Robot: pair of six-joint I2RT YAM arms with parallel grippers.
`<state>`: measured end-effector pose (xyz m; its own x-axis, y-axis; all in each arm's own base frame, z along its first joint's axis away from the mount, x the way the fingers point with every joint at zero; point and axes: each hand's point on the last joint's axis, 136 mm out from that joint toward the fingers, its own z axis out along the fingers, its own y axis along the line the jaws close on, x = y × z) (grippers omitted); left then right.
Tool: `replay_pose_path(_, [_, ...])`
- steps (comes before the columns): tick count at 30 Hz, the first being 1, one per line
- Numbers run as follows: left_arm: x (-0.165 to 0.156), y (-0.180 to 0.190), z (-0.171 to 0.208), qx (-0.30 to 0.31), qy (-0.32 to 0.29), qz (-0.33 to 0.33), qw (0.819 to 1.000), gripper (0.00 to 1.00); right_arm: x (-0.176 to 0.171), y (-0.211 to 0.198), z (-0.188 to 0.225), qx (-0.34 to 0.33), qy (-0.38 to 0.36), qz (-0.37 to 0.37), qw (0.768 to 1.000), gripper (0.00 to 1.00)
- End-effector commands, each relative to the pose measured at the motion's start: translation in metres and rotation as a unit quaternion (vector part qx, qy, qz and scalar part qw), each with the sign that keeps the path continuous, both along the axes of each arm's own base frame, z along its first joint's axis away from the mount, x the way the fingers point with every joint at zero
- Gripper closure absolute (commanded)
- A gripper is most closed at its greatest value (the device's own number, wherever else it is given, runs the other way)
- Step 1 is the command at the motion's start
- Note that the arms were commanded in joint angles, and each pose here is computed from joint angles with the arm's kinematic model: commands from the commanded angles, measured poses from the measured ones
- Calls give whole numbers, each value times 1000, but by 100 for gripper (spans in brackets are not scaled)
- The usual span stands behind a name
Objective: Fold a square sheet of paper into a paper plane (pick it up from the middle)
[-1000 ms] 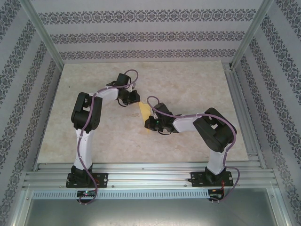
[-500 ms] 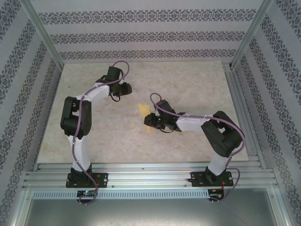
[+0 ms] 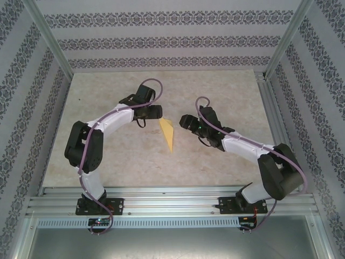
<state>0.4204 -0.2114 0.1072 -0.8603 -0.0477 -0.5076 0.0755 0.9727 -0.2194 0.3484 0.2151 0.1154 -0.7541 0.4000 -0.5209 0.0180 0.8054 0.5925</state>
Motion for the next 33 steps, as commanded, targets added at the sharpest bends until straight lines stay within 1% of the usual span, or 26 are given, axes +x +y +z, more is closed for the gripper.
replay_pose_path(1, [-19, -10, 9, 61, -18, -12, 998, 21, -5, -45, -10, -61, -9, -75, 995, 23])
replay_pose_path(4, [-32, -30, 1, 98, -16, -36, 994, 18, -15, -73, -15, -84, -13, -122, 989, 18])
replay_pose_path(9, [-45, -61, -10, 154, -25, -74, 985, 9, -30, -103, -19, -102, -25, -162, 981, 2])
replay_pose_path(13, [-50, -78, -23, 190, -25, -103, 976, 2, -41, -121, -19, -108, -35, -184, 976, 2])
replay_pose_path(17, [-51, -87, -35, 226, -17, -120, 967, 1, -50, -136, -18, -111, -41, -207, 971, 2])
replay_pose_path(20, [-49, -85, -42, 252, -13, -112, 961, 4, -54, -141, -18, -113, -43, -215, 969, 2])
replay_pose_path(23, [-47, -82, -48, 269, -3, -99, 958, 14, -55, -141, -17, -110, -44, -212, 970, 2])
replay_pose_path(26, [-47, -79, -53, 276, 5, -90, 957, 21, -55, -140, -18, -108, -41, -211, 971, 2])
replay_pose_path(30, [-47, -78, -55, 278, 6, -78, 958, 27, -54, -137, -20, -104, -37, -206, 972, 2])
replay_pose_path(33, [-46, -75, -55, 281, 5, -70, 957, 35, -53, -135, -20, -101, -37, -202, 973, 2])
